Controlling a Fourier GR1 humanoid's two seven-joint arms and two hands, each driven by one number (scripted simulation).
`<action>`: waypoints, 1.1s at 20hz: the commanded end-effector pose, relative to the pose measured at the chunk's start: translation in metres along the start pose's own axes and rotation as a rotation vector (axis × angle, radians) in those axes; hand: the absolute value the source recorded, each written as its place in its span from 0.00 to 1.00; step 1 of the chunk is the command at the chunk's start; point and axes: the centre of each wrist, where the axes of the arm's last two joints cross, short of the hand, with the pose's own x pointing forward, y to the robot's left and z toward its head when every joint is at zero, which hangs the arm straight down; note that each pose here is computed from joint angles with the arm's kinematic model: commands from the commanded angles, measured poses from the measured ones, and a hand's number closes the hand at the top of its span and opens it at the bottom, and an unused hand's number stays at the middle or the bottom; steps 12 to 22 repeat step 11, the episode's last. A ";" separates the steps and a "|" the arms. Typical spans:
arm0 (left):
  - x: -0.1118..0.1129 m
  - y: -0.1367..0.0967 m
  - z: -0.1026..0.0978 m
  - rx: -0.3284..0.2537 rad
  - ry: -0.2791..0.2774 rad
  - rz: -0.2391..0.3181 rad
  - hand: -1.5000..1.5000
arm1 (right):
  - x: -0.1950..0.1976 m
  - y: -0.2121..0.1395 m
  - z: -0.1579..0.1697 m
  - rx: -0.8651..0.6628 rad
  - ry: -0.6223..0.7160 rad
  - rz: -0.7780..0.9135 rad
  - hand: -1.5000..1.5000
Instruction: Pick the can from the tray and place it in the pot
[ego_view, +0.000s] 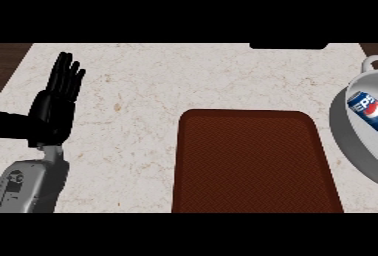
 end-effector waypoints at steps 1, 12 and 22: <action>-0.006 -0.006 0.003 -0.003 0.011 0.003 0.50 | -0.005 -0.012 0.016 0.014 -0.078 -0.085 0.00; -0.006 0.001 0.007 0.001 0.002 0.003 0.50 | 0.010 -0.041 0.030 -0.004 -0.067 -0.069 0.00; -0.006 0.001 0.007 0.001 0.002 0.003 0.50 | 0.010 -0.041 0.030 -0.004 -0.067 -0.069 0.00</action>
